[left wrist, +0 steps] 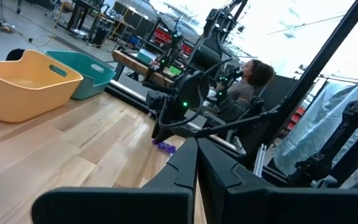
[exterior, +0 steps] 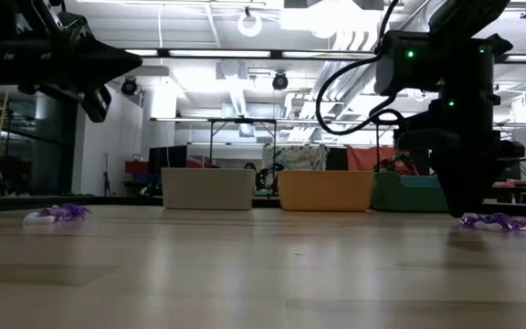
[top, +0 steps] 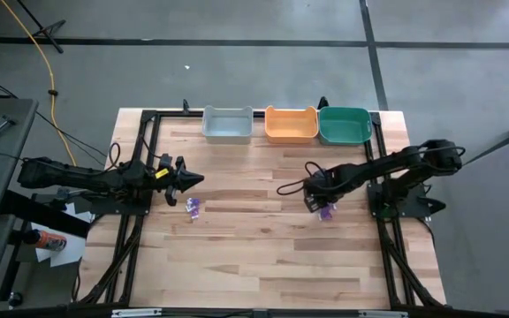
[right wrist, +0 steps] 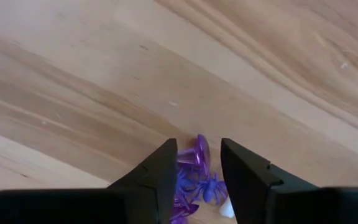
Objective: Sort Halloween decoration
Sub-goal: Put the purple witch hat toy into the orange bin
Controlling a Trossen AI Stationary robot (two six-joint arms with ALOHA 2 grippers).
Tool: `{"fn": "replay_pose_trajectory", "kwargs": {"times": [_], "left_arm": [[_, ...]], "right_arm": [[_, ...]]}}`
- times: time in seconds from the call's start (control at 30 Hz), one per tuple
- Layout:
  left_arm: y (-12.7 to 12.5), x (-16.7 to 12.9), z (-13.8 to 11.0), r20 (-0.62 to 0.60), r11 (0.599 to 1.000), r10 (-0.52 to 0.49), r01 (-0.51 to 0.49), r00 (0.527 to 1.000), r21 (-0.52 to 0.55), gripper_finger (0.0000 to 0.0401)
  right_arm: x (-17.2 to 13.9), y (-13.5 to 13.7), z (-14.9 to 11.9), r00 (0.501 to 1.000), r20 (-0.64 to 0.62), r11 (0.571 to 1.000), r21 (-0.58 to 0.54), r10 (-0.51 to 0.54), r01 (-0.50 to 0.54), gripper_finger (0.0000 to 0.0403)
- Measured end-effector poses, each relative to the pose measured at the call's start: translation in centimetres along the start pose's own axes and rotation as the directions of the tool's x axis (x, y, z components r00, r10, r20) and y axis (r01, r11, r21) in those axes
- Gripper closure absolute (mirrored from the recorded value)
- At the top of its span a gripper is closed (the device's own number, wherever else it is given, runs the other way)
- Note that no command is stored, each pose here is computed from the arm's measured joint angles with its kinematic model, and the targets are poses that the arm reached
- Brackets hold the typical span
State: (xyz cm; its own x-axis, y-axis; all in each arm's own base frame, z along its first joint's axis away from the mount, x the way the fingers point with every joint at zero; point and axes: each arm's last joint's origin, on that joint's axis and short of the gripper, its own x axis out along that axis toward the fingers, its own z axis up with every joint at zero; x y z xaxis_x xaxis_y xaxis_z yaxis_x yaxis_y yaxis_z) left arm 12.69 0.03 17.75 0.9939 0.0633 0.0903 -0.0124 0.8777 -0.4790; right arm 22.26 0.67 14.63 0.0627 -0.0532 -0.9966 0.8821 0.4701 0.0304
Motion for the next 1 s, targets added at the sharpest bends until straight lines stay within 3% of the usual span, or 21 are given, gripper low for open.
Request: {"fn": "replay_pose_trajectory", "kwargs": {"times": [0.27, 0.57, 0.8, 1.0], "left_arm": [[0.00, 0.00, -0.01, -0.001, 1.000, 0.000, 0.000, 1.000, 0.000, 0.0400], [0.01, 0.00, -0.02, -0.002, 1.000, 0.001, -0.001, 1.000, 0.000, 0.0400], [0.00, 0.00, -0.02, -0.002, 1.000, 0.000, 0.000, 1.000, 0.000, 0.0400], [0.01, 0.00, -0.02, -0.002, 1.000, 0.000, 0.000, 1.000, 0.000, 0.0400]], "right_arm": [[0.17, 0.02, 0.01, 1.000, -0.003, 1.000, -0.002, -0.008, 0.008, 0.0342], [0.20, -0.02, 0.05, 1.000, 0.011, 1.000, -0.001, -0.018, 0.018, 0.0355], [0.19, -0.02, 0.04, 1.000, 0.010, 1.000, -0.020, -0.019, 0.019, 0.0399], [0.15, -0.04, 0.02, 1.000, 0.007, 1.000, -0.022, -0.017, 0.017, 0.0400]]}}
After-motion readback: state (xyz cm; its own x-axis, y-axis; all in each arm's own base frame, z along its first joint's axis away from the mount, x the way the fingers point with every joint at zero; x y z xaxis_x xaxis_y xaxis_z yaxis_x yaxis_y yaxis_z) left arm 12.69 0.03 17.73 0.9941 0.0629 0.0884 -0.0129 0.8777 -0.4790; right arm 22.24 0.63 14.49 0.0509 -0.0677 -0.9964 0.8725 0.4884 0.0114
